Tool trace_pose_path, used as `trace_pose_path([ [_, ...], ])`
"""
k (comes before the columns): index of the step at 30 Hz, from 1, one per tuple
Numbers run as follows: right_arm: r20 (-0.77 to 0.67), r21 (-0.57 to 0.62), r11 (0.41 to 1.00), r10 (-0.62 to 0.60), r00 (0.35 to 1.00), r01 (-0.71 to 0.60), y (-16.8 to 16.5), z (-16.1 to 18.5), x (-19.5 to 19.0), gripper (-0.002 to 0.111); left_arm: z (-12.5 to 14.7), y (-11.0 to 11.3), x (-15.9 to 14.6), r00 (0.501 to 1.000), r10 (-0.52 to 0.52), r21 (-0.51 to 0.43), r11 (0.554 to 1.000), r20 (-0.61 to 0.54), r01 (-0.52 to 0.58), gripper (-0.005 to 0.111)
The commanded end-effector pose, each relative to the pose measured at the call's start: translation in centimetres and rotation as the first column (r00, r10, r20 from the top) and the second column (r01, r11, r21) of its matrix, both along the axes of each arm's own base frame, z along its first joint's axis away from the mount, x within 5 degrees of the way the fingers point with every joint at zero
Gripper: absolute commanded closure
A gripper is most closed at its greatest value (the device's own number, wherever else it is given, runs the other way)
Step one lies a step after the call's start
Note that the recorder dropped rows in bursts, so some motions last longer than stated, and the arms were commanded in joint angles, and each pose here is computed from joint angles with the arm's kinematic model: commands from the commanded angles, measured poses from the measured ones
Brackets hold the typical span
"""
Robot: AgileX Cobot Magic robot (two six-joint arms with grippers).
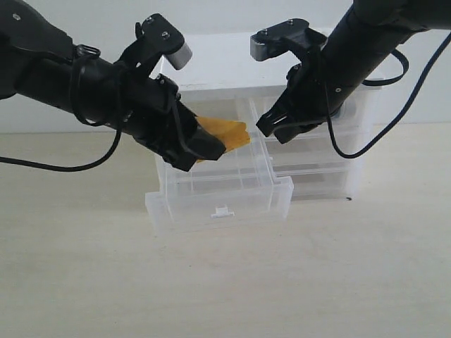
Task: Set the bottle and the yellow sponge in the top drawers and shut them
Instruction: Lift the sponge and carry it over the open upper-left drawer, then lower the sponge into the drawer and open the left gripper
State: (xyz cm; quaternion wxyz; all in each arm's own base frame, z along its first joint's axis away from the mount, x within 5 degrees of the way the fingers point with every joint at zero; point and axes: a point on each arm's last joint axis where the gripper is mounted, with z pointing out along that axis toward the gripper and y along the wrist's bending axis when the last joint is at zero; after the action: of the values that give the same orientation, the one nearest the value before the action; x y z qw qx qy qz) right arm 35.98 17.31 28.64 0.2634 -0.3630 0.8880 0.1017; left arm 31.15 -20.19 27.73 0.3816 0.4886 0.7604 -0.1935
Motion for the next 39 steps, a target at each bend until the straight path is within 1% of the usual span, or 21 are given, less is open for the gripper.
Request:
trace_pose_path([
  [1, 0.023, 0.005, 1.0, -0.004, 1.0, 0.004, -0.4, 0.8, 0.0, 0.108, 0.2, -0.1, 0.2, 0.999, 0.03, -0.007, 1.0, 0.013, -0.029, 0.054],
  [5, 0.023, 0.005, 1.0, -0.004, 1.0, 0.004, -0.4, 0.8, 0.0, 0.108, 0.3, 0.0, 0.4, 0.998, 0.049, -0.011, 0.999, 0.028, -0.048, 0.05],
  [8, 0.023, 0.005, 1.0, -0.004, 1.0, 0.004, -0.4, 0.8, 0.0, 0.108, 0.3, 0.0, 0.4, 0.998, 0.05, -0.012, 0.999, 0.029, -0.049, 0.039],
  [10, 0.023, 0.005, 1.0, -0.004, 1.0, 0.004, -0.4, 0.8, 0.0, 0.108, 0.4, 0.0, 0.5, 0.998, 0.054, -0.012, 0.998, 0.034, -0.054, 0.036],
  [12, 0.023, 0.005, 1.0, -0.004, 1.0, 0.004, -0.4, 0.8, 0.0, 0.108, 0.6, 0.0, 0.5, 0.997, 0.063, -0.023, 0.998, 0.037, -0.062, 0.036],
  [16, 0.023, 0.005, 1.0, -0.004, 1.0, 0.004, -0.4, 0.8, 0.0, 0.108, 3.3, 0.3, -0.4, 0.995, 0.06, -0.072, 0.996, 0.085, -0.054, 0.037],
  [17, 0.023, 0.005, 1.0, -0.004, 1.0, 0.004, -0.4, 0.8, 0.0, 0.108, 4.4, 0.8, -1.4, 0.993, 0.024, -0.048, 0.999, 0.114, -0.019, 0.048],
  [18, 0.023, 0.005, 1.0, -0.004, 1.0, 0.004, -0.4, 0.8, 0.0, 0.108, 4.8, 1.0, -1.8, 0.992, 0.011, -0.027, 1.0, 0.124, -0.008, 0.055],
  [19, 0.023, 0.005, 1.0, -0.004, 1.0, 0.004, -0.4, 0.8, 0.0, 0.108, 5.5, 1.7, -2.7, 0.991, -0.015, 0.039, 0.999, 0.133, 0.01, 0.076],
  [20, 0.023, 0.005, 1.0, -0.004, 1.0, 0.004, -0.4, 0.8, 0.0, 0.108, 5.6, 2.5, -3.5, 0.996, -0.026, 0.109, 0.994, 0.09, 0.016, 0.103],
  [21, 0.023, 0.005, 1.0, -0.004, 1.0, 0.004, -0.4, 0.8, 0.0, 0.108, 5.4, 2.8, -3.9, 0.998, -0.028, 0.144, 0.989, 0.052, 0.02, 0.102],
  [22, 0.024, 0.005, 1.0, -0.005, 1.0, 0.005, -0.4, 0.8, 0.0, 0.108, 5.0, 3.2, -4.7, 0.998, -0.04, 0.196, 0.979, -0.038, 0.047, 0.103],
  [24, 0.03, 0.007, 1.0, -0.006, 1.0, 0.006, -0.3, 0.8, 0.0, 0.108, 4.0, 3.3, -6.0, 0.983, -0.078, 0.231, 0.966, -0.169, 0.116, 0.103],
  [26, 0.03, 0.007, 1.0, -0.006, 1.0, 0.006, -0.3, 0.8, 0.0, 0.108, 2.4, 2.7, -7.1, 0.972, -0.107, 0.281, 0.946, -0.207, 0.164, 0.103],
  [30, 0.03, 0.007, 1.0, -0.006, 1.0, 0.006, -0.3, 0.8, 0.0, 0.108, 0.9, 0.6, -9.0, 0.969, -0.162, 0.34, 0.915, -0.187, 0.218, 0.103],
  [33, 0.03, 0.007, 1.0, -0.006, 1.0, 0.006, -0.3, 0.8, 0.0, 0.108, 0.9, -0.8, -10.1, 0.961, -0.224, 0.341, 0.901, -0.164, 0.268, 0.103],
  [34, 0.03, 0.007, 1.0, -0.006, 1.0, 0.006, -0.3, 0.8, 0.0, 0.108, 0.9, -1.2, -10.5, 0.953, -0.262, 0.348, 0.888, -0.154, 0.3, 0.103],
  [35, 0.03, 0.007, 1.0, -0.006, 1.0, 0.006, -0.3, 0.8, 0.0, 0.108, 0.8, -1.5, -10.9, 0.934, -0.336, 0.392, 0.849, -0.119, 0.355, 0.101],
  [36, 0.03, 0.007, 1.0, -0.006, 1.0, 0.006, -0.3, 0.8, 0.0, 0.108, 0.7, -1.5, -11.0, 0.918, -0.386, 0.441, 0.811, -0.089, 0.384, 0.098],
  [37, 0.028, 0.006, 1.0, -0.006, 1.0, 0.006, -0.4, 0.8, 0.0, 0.108, 0.7, -1.4, -10.8, 0.907, -0.416, 0.491, 0.779, -0.061, 0.391, 0.088],
  [39, 0.028, 0.006, 1.0, -0.006, 1.0, 0.006, -0.4, 0.8, 0.0, 0.108, 0.7, -1.3, -10.4, 0.906, -0.422, 0.522, 0.77, -0.015, 0.367, 0.07],
])
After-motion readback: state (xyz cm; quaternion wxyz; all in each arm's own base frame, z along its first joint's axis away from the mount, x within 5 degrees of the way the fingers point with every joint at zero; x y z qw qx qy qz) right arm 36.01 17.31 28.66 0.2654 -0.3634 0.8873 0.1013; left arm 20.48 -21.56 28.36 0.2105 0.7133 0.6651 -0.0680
